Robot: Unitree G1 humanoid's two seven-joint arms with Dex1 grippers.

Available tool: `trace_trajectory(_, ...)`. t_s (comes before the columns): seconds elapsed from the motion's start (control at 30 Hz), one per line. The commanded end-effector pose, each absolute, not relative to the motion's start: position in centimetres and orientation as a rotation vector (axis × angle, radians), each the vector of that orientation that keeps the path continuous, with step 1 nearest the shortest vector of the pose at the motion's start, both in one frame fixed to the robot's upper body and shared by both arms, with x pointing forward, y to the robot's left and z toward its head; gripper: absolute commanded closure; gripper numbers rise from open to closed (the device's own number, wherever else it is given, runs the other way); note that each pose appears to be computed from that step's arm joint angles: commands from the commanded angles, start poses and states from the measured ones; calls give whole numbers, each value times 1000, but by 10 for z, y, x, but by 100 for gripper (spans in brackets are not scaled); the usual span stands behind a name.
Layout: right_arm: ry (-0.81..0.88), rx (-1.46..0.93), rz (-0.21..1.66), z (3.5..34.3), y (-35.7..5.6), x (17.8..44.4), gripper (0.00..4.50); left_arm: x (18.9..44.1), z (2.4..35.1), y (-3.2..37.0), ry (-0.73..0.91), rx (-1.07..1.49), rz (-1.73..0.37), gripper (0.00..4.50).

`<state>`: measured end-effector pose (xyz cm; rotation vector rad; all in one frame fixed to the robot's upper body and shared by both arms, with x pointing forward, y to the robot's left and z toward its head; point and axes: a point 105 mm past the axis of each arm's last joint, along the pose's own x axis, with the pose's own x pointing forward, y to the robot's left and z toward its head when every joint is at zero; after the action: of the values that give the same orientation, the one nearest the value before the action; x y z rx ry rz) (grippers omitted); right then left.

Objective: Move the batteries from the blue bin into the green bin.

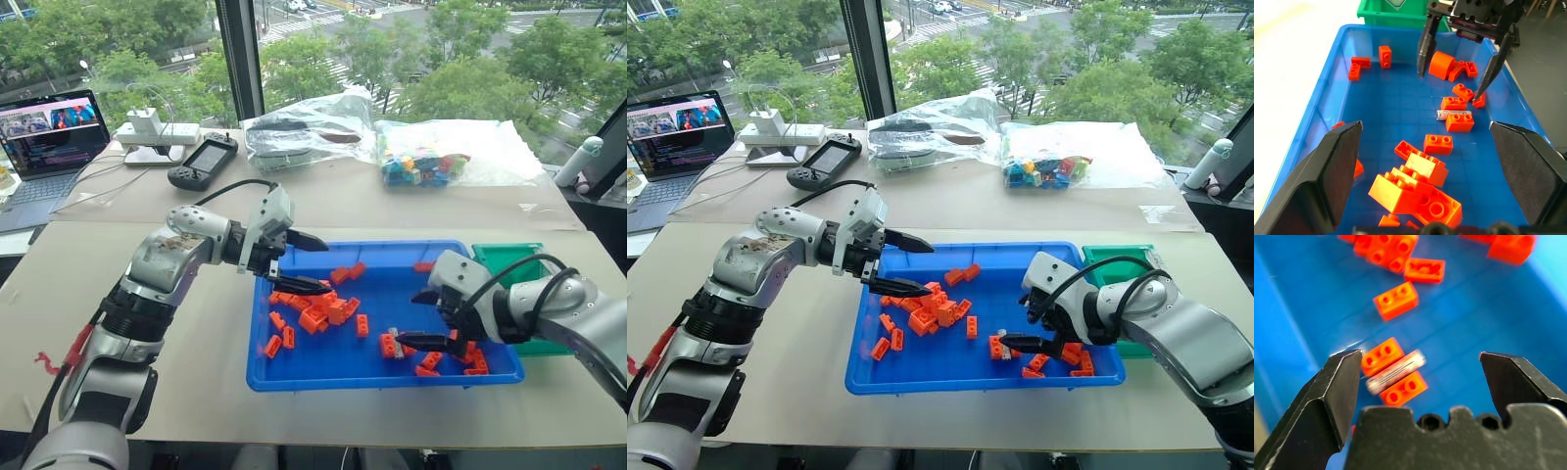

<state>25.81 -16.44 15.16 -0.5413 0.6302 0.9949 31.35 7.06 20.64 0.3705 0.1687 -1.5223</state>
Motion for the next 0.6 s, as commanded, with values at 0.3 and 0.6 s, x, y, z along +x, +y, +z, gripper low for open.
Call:
trace_trajectory(0.3, 635, -604, 1072, 141, -165, 256, 6, 311, 217, 71, 123, 395, -1513, 0)
trace_trajectory(0.6, 659, -653, 1097, 125, -164, 258, 6, 312, 217, 73, 130, 396, -1507, 0)
